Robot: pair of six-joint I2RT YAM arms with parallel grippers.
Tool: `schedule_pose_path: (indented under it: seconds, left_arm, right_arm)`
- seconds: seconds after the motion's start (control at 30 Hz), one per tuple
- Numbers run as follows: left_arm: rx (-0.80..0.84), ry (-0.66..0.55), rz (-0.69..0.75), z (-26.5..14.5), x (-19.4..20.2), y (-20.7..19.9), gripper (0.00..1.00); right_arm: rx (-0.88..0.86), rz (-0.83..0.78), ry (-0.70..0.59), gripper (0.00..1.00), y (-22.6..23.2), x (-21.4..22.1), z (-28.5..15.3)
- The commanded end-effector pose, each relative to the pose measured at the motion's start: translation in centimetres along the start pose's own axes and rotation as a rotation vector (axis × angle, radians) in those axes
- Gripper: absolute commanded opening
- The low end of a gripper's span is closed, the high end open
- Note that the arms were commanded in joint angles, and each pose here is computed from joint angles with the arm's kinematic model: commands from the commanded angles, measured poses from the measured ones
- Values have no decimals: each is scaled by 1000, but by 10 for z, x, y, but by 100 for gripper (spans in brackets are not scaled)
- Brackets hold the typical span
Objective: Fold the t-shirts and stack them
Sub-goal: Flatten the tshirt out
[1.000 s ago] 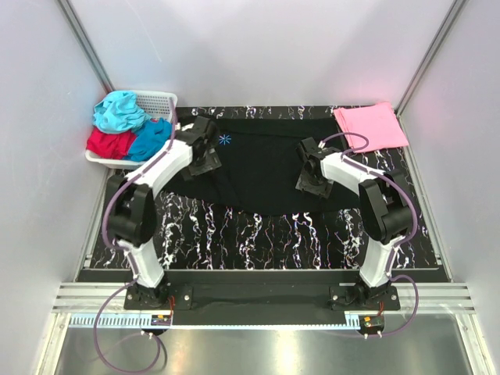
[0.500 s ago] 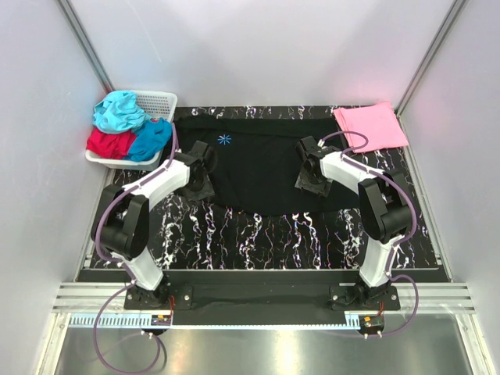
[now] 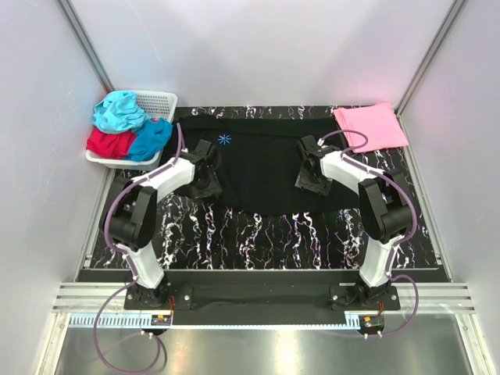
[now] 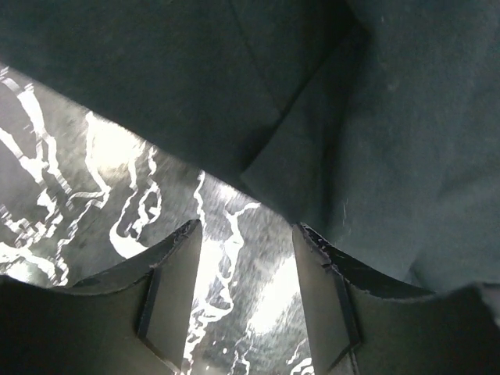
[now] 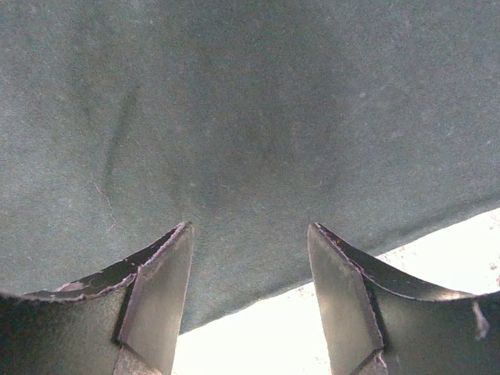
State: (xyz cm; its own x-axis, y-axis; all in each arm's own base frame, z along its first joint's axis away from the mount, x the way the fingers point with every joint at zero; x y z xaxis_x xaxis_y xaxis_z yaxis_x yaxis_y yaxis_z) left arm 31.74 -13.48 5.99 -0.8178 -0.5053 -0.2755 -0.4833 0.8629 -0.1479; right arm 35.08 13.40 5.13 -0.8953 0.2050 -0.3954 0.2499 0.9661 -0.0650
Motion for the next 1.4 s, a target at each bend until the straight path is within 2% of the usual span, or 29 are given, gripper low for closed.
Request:
schedule_pose_path:
  seconds: [0.0,0.4,0.63,1.0,1.37]
  left_arm:
    - [52,-19,-3,4,-11,-20,56]
    - [47,-76,20,25,-30,-35,54]
    - [63,-128,4,3,-41,-38,53]
    - [82,-153,-28,-27,-32,-22,54]
    - [55,-102,-11,2,-32,-34,53]
  right_arm:
    - [-20,7,-75,67,3,-22,-18]
    - [-28,-12,-69,67,7,-25,-16]
    - [-15,-17,-66,67,8,-26,-12]
    - [-19,-15,-64,66,13,-30,-10]
    - [-11,-17,-66,66,7,-27,-14]
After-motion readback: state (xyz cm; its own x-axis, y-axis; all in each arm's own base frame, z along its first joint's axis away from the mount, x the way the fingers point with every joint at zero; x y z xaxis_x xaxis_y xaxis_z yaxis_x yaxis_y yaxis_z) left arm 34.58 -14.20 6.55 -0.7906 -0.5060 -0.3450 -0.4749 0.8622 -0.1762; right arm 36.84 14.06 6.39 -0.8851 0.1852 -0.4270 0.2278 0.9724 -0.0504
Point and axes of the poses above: each gripper's point midway between its finger pads, its own z axis out along the fingers, its own y axis along the line the jaws close on, x = y × z, the point moved 2 cm from there along -z, back along the fingers, and after that the axes turned 9 degrees about -z, right-handed, at the moved point
